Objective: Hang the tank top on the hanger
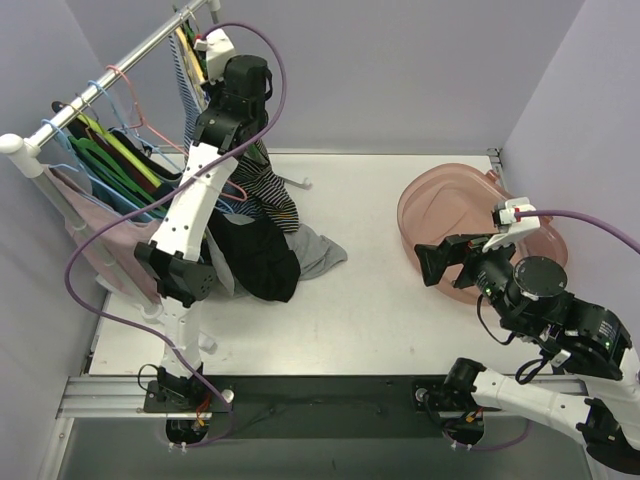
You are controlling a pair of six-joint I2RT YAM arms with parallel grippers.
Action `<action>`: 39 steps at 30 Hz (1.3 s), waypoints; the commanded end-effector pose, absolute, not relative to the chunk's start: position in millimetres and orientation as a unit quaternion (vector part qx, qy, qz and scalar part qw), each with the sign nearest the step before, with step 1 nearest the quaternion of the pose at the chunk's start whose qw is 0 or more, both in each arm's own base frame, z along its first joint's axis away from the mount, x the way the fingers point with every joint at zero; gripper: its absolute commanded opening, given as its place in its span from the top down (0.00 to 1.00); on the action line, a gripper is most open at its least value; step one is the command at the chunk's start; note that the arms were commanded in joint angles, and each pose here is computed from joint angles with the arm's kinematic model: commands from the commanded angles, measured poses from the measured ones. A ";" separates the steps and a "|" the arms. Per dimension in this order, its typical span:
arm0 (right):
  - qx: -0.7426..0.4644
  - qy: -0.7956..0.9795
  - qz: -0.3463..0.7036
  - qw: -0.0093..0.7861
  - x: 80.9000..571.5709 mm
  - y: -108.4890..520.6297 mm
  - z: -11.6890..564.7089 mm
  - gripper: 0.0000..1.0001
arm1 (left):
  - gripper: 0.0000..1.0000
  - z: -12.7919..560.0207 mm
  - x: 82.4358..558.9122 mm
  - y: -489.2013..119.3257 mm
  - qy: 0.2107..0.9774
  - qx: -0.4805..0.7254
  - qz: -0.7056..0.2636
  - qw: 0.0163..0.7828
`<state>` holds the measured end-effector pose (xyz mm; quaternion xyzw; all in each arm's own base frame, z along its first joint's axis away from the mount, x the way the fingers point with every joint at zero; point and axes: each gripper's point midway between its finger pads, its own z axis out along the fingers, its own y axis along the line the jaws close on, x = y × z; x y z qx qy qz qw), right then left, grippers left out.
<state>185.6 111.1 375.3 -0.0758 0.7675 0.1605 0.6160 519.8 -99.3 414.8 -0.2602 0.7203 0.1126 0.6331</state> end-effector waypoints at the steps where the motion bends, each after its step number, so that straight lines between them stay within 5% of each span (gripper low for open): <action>1: -0.053 0.754 0.176 0.630 185.4 107.2 388.3 0.00 | 1.00 437.6 528.7 -91.2 0.692 -0.285 0.083 0.658; 25: -0.031 0.748 0.187 0.636 177.1 92.5 384.9 0.00 | 1.00 411.5 548.6 -77.2 0.714 -0.277 0.084 0.637; 39: -0.028 0.748 0.198 0.633 173.1 91.4 383.5 0.00 | 0.51 423.4 530.4 -84.2 0.724 -0.282 0.039 0.629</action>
